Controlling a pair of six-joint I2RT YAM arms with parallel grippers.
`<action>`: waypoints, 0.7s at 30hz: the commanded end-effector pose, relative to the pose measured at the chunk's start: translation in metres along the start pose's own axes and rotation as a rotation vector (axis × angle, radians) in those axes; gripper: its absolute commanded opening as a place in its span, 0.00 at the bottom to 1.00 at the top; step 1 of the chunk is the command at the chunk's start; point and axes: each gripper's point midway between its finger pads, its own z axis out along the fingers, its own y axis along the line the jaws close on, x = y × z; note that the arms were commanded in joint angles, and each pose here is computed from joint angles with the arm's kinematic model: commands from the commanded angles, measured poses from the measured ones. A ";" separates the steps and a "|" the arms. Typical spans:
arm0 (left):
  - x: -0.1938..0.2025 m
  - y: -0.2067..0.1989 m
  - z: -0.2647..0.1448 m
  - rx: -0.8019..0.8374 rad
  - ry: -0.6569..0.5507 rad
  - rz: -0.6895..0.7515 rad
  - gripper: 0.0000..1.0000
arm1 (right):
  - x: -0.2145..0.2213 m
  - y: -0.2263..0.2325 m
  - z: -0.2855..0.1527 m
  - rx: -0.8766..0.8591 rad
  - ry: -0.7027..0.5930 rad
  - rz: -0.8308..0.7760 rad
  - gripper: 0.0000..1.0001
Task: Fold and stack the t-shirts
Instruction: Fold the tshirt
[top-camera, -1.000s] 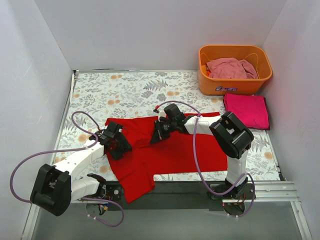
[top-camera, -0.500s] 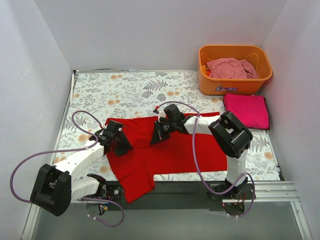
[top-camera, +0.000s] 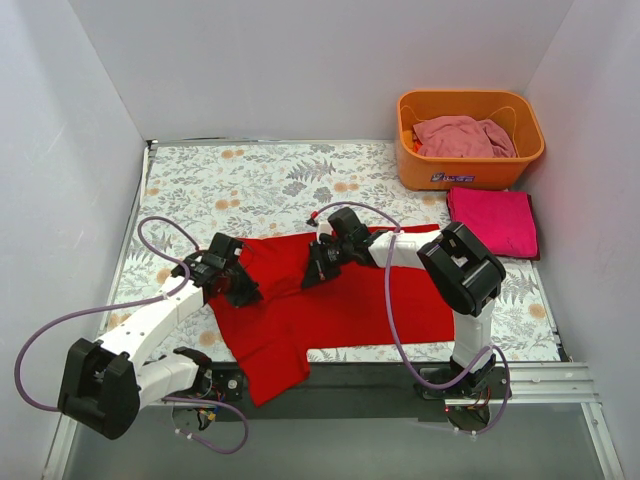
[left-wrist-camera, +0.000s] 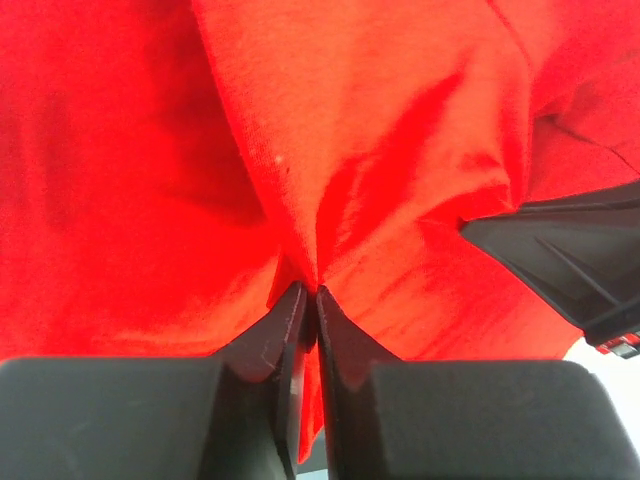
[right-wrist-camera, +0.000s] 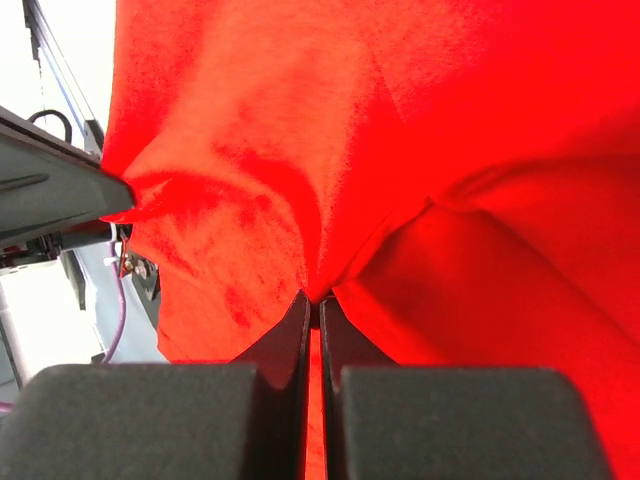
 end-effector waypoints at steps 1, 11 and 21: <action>0.000 0.013 -0.009 -0.069 -0.014 -0.052 0.09 | -0.012 0.005 -0.006 -0.010 -0.013 -0.033 0.01; -0.001 0.015 -0.011 -0.098 -0.013 -0.082 0.27 | -0.008 -0.006 -0.022 0.082 0.045 -0.060 0.09; -0.096 0.009 -0.033 -0.211 -0.336 -0.021 0.66 | -0.064 -0.046 -0.128 0.438 -0.237 -0.129 0.45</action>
